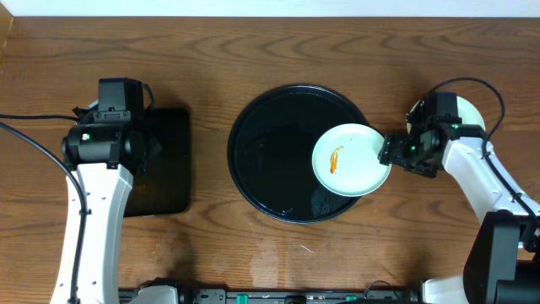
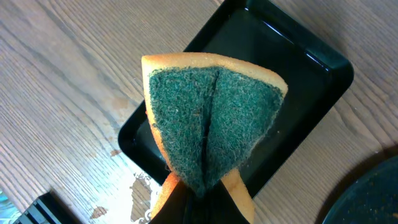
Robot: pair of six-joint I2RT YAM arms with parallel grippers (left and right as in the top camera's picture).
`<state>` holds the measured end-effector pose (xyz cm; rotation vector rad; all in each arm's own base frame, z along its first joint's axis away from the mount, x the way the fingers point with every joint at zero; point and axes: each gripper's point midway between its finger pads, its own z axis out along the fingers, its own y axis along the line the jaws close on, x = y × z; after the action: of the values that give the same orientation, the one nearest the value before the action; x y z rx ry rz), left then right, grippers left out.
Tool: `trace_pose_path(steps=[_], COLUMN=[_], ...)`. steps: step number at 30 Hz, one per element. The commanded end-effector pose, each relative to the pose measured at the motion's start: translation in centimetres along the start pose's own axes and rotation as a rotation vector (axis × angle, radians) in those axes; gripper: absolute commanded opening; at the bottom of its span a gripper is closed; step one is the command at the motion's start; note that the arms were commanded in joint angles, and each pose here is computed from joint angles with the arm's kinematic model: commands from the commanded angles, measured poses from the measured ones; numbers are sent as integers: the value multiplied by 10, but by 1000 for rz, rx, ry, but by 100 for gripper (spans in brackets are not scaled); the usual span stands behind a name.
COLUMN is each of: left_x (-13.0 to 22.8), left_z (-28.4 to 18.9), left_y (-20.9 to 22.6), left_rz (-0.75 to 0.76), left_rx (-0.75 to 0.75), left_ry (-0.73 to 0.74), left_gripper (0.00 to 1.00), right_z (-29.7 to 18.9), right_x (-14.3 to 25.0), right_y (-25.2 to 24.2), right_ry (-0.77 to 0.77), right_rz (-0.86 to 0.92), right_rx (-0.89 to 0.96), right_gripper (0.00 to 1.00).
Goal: Clean dirty plates on tray and stack at the side
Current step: 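Lower the pale green plate onto the cream plate at the right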
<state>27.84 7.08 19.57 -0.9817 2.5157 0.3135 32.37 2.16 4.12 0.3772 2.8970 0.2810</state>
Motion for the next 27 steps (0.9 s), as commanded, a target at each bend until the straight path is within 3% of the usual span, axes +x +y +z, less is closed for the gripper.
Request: trace_pose_path(steps=[1, 6, 19, 22, 27], left_x=[2, 5, 5, 5, 5], left_z=[4, 4, 4, 4, 4], left_y=[3, 0, -1, -1, -1], left_rz=[16, 16, 24, 24, 24], left_rx=[-17, 2, 5, 5, 4], left_ry=[11, 24, 26, 26, 27], left_gripper=[8, 8, 8, 8, 8], right_z=[1, 3, 20, 22, 19], right_x=[2, 5, 21, 22, 9], right_y=[4, 14, 9, 9, 13], right_ry=[-20, -13, 1, -6, -48], right_rz=[-1, -3, -13, -15, -23], right_rx=[-9, -66, -57, -59, -72], right_gripper=[73, 45, 41, 30, 1])
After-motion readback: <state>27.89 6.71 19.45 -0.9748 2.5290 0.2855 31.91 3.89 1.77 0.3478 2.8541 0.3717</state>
